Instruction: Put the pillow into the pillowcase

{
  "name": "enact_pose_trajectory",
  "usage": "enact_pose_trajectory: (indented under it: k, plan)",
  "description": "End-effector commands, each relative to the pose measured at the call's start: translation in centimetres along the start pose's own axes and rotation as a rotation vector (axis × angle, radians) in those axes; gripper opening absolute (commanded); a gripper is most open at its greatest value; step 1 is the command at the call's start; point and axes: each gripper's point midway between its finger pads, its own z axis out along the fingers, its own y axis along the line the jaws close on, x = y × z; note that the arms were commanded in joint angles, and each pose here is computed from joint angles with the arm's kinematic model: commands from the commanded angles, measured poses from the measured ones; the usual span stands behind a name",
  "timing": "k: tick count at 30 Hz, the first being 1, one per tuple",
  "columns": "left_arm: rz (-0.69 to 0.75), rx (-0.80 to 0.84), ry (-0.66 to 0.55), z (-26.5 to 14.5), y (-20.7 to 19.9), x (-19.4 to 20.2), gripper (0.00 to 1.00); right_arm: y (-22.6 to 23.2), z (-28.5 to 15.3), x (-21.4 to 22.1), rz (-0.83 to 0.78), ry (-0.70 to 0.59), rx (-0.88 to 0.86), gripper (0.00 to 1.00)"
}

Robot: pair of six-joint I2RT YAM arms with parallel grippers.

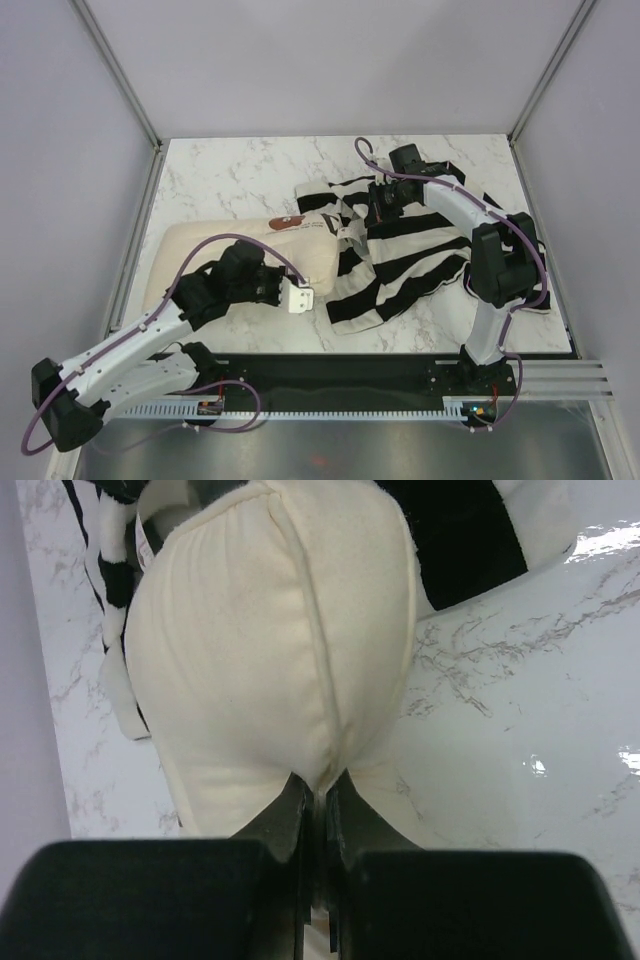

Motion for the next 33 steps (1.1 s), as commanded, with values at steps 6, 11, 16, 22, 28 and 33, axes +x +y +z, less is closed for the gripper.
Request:
enact_pose_trajectory:
  k: [6,11,16,22,28,33]
  plan:
    - [0.306,-0.172,-0.243,1.1,5.5,-8.5,0.02,1.6,-3.2,-3.0,-0.016,-0.114,-0.072,0.00]
    - [0.391,-0.163,-0.264,2.2,5.2,-9.9,0.02,2.0,-4.8,-4.0,-0.021,-0.154,-0.088,0.00]
    - [0.413,-0.169,-0.264,4.1,6.0,-10.3,0.02,2.2,-6.9,-5.0,-0.033,-0.202,-0.096,0.00]
    - [0.465,-0.171,-0.293,6.7,6.4,-10.9,0.02,2.6,-8.7,-4.7,-0.066,-0.218,-0.104,0.00]
    - [0.448,-0.285,-0.303,8.2,9.3,-12.0,0.02,2.3,-8.0,-2.3,-0.065,-0.151,-0.114,0.00]
    - [0.457,-0.445,-0.338,8.2,12.7,-13.9,0.02,2.2,-7.6,-1.4,-0.078,-0.126,-0.122,0.00]
